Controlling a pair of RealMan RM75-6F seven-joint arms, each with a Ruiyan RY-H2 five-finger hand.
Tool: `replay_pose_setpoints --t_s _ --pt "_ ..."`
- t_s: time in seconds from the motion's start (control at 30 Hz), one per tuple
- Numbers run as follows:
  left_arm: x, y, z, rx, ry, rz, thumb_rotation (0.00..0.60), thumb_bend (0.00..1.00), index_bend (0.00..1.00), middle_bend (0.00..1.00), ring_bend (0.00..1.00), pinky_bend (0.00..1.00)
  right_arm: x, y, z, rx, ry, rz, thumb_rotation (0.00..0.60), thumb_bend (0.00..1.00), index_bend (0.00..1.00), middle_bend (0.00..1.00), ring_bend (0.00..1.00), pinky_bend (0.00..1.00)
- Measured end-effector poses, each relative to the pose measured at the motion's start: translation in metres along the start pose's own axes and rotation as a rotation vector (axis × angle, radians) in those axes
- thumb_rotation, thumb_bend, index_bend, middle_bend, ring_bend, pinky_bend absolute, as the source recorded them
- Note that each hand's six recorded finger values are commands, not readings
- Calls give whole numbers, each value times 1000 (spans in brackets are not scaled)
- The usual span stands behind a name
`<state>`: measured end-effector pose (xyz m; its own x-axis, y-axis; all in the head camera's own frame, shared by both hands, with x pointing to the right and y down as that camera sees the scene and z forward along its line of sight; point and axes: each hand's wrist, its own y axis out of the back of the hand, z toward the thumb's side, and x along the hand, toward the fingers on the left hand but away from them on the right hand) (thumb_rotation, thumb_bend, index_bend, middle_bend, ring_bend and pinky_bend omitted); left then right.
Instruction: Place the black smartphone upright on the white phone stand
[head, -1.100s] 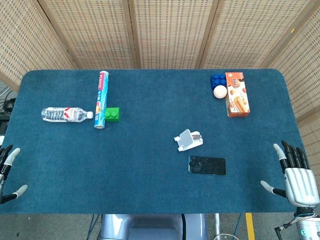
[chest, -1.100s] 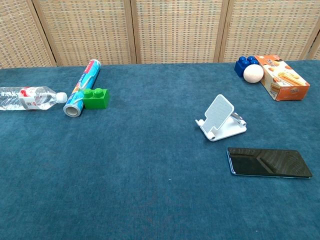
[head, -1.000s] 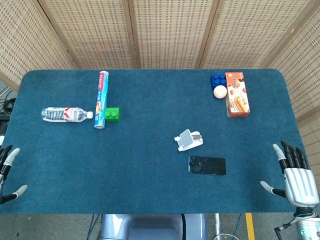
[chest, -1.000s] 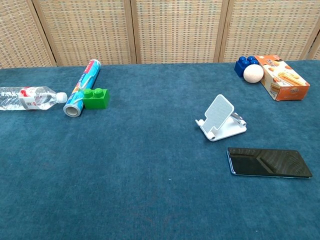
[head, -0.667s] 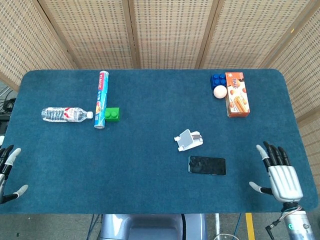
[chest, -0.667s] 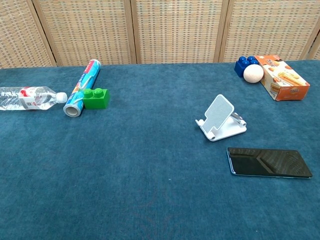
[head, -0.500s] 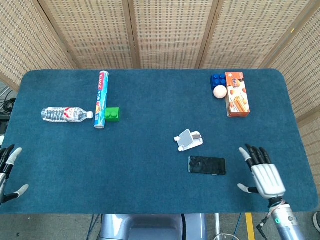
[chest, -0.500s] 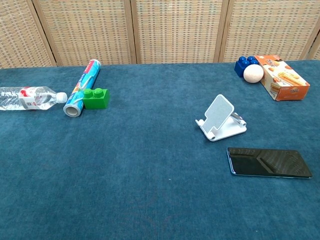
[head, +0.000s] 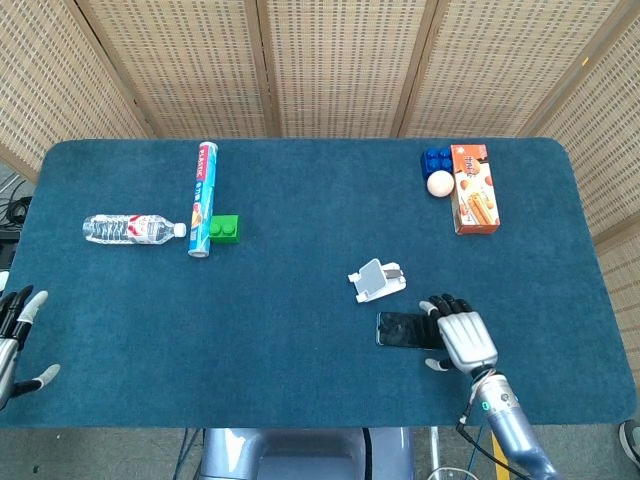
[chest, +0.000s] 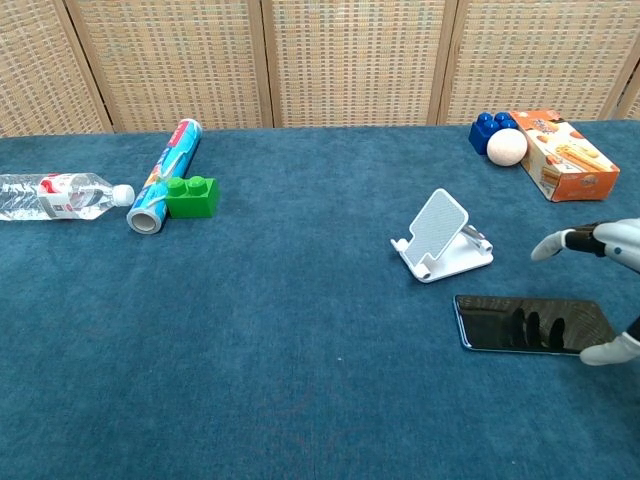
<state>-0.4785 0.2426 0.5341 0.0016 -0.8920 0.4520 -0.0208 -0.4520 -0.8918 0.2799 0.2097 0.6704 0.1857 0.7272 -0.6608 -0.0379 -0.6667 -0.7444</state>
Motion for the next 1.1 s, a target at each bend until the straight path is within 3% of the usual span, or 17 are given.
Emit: replay_pose_setpoints --t_s 0.43,1.1 --pt "1 0 -1 -3 4 -4 600 0 0 0 0 0 -16 -11 3 -83 -35 19 600 99 220 242 212 264" --pt "2 -2 0 3 10 -2 600 0 0 0 0 0 -26 -30 -6 -81 -47 18 600 104 251 264 236 264"
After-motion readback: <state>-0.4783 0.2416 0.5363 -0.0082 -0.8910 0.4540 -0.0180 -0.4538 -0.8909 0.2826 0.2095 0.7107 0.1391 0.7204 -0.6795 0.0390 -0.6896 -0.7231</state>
